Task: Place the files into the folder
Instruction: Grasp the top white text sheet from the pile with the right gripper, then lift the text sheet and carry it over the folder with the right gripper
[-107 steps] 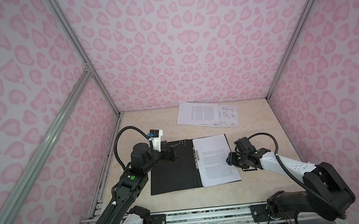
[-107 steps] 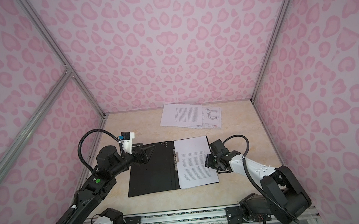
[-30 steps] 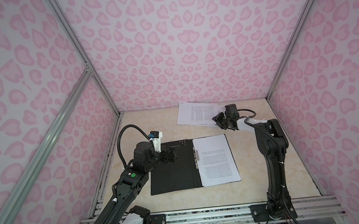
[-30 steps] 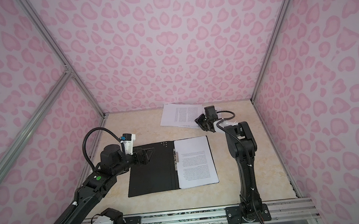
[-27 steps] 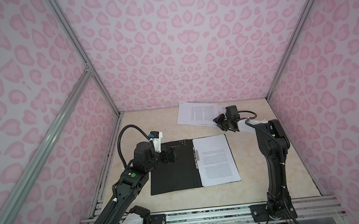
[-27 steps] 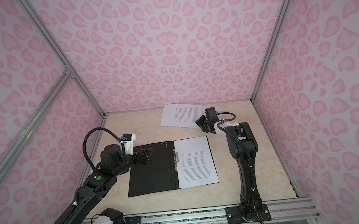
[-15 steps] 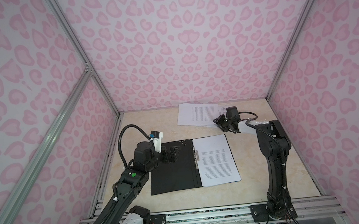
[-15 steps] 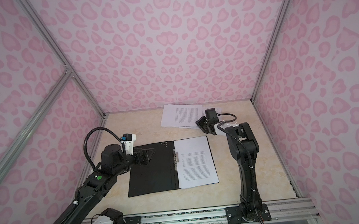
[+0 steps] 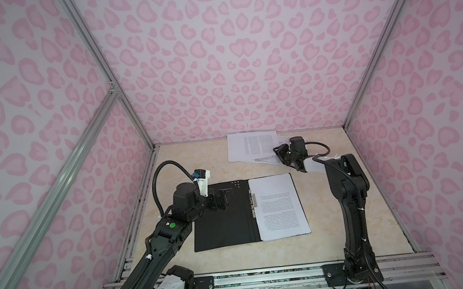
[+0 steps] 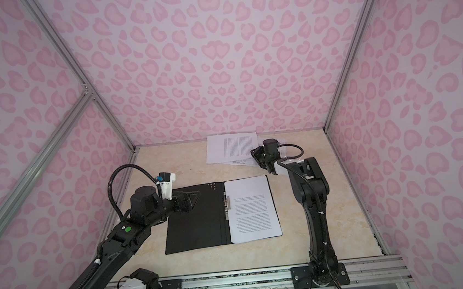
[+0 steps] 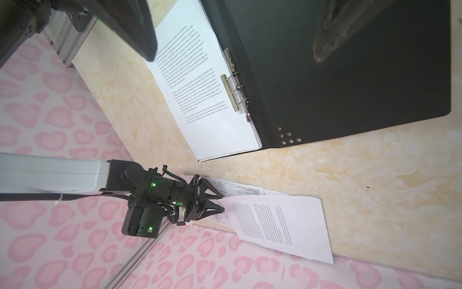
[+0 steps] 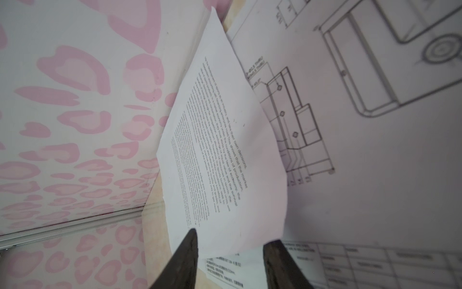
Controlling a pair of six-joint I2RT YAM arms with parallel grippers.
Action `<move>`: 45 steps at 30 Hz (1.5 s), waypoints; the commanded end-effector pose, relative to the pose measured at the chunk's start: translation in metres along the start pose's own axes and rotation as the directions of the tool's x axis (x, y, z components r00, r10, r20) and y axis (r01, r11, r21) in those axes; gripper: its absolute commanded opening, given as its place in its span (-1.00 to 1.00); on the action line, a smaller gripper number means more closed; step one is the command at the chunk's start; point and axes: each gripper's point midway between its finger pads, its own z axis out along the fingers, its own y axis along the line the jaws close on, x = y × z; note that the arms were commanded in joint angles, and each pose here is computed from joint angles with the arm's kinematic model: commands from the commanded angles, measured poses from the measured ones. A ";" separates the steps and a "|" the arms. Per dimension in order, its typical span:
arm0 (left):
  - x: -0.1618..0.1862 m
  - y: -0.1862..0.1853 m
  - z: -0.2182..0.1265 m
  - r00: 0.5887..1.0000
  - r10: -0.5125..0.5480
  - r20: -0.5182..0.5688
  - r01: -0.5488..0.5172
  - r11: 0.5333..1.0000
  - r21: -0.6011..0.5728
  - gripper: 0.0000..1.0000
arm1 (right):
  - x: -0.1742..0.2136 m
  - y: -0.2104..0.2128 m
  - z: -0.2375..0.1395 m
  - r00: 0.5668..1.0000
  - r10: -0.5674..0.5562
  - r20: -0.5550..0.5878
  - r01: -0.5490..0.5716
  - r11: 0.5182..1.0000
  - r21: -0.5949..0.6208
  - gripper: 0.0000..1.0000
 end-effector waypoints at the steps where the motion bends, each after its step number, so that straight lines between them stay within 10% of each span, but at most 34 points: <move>1: -0.001 -0.002 0.001 1.000 0.015 0.002 -0.015 1.000 0.013 0.97 | -0.008 0.020 0.006 0.997 0.027 0.066 -0.022 0.998 -0.067 -0.06; 17: -0.004 -0.005 -0.005 0.999 0.024 0.022 -0.024 1.000 0.019 0.97 | -0.005 0.001 0.010 0.975 0.143 0.169 -0.147 0.989 0.013 -0.72; 19: -0.006 -0.006 -0.006 0.999 0.028 0.028 -0.029 0.999 0.022 0.97 | -0.006 0.008 0.010 0.983 0.115 0.146 -0.116 0.993 -0.004 -0.99; 27: -0.024 -0.022 -0.022 0.990 0.063 0.124 -0.072 0.995 0.073 0.95 | -0.010 0.092 -0.042 0.978 -0.208 0.001 0.208 0.976 -0.063 -1.00; 36: -0.078 -0.054 -0.026 0.982 0.034 0.186 -0.063 0.986 0.152 0.95 | 0.016 0.145 -0.110 0.832 -0.524 -0.182 0.505 0.851 -0.142 -1.00; 45: -0.055 -0.055 -0.044 0.941 0.195 0.277 -0.240 0.961 0.139 0.95 | 0.044 0.156 -0.191 0.656 -0.727 -0.204 0.701 0.686 -0.195 -1.00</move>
